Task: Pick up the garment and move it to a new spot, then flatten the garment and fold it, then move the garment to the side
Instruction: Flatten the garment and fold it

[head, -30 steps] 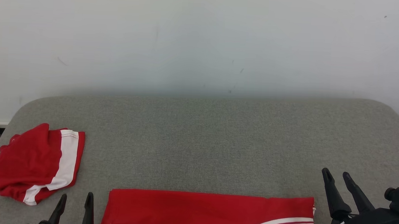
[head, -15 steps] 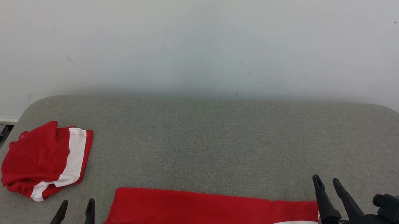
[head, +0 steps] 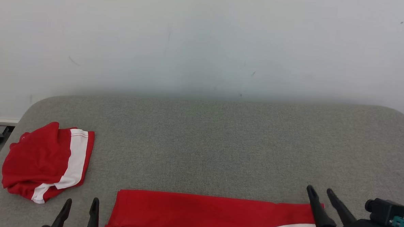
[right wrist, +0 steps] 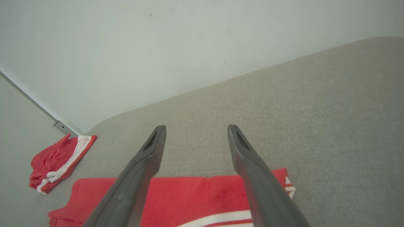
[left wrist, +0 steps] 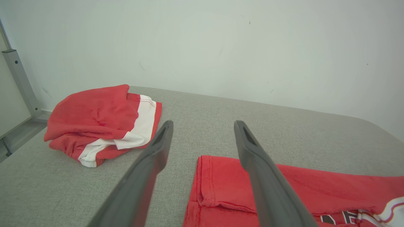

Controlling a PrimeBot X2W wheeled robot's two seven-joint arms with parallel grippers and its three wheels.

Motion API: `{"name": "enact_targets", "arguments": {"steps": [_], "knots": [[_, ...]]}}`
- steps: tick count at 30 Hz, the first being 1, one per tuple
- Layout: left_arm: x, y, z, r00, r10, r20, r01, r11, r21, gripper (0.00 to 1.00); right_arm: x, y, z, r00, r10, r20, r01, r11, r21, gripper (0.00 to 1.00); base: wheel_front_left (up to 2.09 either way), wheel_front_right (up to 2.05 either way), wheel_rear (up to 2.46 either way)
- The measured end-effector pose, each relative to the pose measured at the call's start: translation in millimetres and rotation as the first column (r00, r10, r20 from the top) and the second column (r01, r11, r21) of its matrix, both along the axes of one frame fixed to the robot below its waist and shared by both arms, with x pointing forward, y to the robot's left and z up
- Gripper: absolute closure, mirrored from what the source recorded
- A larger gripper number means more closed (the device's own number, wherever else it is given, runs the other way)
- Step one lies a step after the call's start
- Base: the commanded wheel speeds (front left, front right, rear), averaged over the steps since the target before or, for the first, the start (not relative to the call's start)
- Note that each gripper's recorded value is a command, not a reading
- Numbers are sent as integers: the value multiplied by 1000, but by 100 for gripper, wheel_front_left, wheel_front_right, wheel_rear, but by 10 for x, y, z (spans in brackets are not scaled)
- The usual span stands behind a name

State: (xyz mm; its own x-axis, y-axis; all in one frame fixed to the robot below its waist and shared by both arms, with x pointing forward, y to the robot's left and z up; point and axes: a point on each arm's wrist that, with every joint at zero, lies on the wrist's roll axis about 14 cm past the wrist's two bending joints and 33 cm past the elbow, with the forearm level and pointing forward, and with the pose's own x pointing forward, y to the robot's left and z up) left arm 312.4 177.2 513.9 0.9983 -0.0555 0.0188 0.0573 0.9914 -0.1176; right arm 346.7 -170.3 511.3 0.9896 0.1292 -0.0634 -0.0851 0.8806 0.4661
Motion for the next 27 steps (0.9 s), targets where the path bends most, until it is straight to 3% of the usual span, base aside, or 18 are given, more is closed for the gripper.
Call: {"name": "enact_targets", "arguments": {"steps": [5, 10, 18, 22, 27], "knots": [[-29, -61, -29, 1000, -15, -19, 15, 1000, -5, 0, -175, 52, -537, 972, 48, -231, -60, 997, -41, 0, 0, 0, 0], [-38, -135, -76, 999, -28, -45, 28, 999, -16, 0, -343, -113, -1016, 892, 4, -453, -66, 990, -122, 0, 0, 0, 0], [-46, -166, -114, 997, -35, -67, 34, 999, -6, 0, -328, -73, -1200, 833, 9, -553, -97, 987, -130, 0, 0, 0, 0], [-47, -164, -126, 997, -33, -76, 33, 999, -8, 0, -389, -70, -1357, 783, 6, -622, -124, 981, -147, 0, 0, 0, 0], [-27, -168, -106, 997, -33, -74, 33, 999, -9, 0, -359, -84, -1412, 758, -4, -652, -130, 979, -157, 0, 0, 0, 0]]}}
